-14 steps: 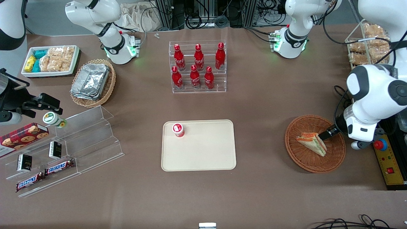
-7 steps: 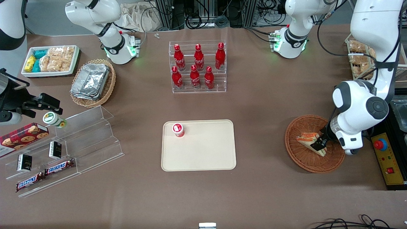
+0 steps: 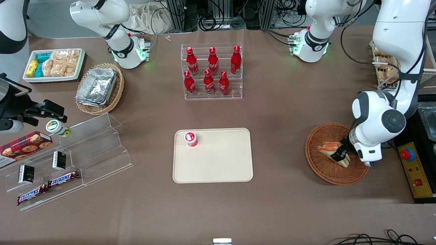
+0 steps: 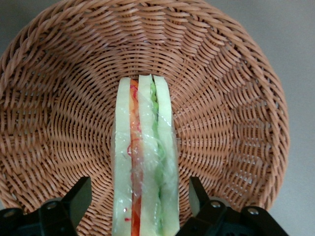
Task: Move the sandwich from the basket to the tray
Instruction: 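Close the left gripper on the wrapped sandwich, then lift the sandwich out of the basket with the left gripper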
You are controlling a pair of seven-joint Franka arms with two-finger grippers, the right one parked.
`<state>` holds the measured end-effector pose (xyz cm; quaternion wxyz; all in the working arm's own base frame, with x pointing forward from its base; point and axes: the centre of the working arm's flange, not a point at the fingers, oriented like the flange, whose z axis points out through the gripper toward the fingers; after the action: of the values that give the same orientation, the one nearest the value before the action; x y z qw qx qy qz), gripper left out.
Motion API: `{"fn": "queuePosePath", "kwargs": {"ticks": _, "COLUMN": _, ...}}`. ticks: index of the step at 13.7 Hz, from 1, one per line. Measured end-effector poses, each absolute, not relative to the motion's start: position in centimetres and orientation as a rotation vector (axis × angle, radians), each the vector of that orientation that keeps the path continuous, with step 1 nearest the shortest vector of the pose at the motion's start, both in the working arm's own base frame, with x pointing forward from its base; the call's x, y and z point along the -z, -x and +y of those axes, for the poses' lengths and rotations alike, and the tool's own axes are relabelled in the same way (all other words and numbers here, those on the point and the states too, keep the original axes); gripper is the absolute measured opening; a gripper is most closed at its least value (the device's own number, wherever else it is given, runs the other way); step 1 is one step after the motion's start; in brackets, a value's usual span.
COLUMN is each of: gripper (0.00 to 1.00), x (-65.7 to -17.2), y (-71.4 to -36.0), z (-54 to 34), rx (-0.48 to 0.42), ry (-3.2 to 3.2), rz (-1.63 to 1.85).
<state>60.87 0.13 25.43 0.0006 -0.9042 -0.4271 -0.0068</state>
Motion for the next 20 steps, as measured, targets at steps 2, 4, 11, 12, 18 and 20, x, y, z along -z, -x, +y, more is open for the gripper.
{"fn": "queuePosePath", "kwargs": {"ticks": 2, "gripper": 0.70, "x": -25.4, "y": -60.9, "z": 0.1, "rx": 0.023, "ry": 2.839, "rz": -1.342}}
{"fn": "queuePosePath", "kwargs": {"ticks": 4, "gripper": 0.47, "x": -25.8, "y": -61.1, "z": 0.1, "rx": 0.038, "ry": 2.825, "rz": -1.375}}
{"fn": "queuePosePath", "kwargs": {"ticks": 11, "gripper": 0.19, "x": -37.1, "y": -61.4, "z": -3.1, "rx": -0.013, "ry": 2.735, "rz": -1.413}}
{"fn": "queuePosePath", "kwargs": {"ticks": 12, "gripper": 0.19, "x": -40.1, "y": -61.2, "z": -4.0, "rx": -0.027, "ry": 2.727, "rz": -1.398}}
{"fn": "queuePosePath", "kwargs": {"ticks": 18, "gripper": 0.15, "x": -51.9, "y": -59.6, "z": -13.7, "rx": -0.089, "ry": 2.835, "rz": -1.200}}
{"fn": "queuePosePath", "kwargs": {"ticks": 20, "gripper": 0.15, "x": -51.6, "y": -58.7, "z": -18.0, "rx": -0.105, "ry": 2.900, "rz": -1.065}}
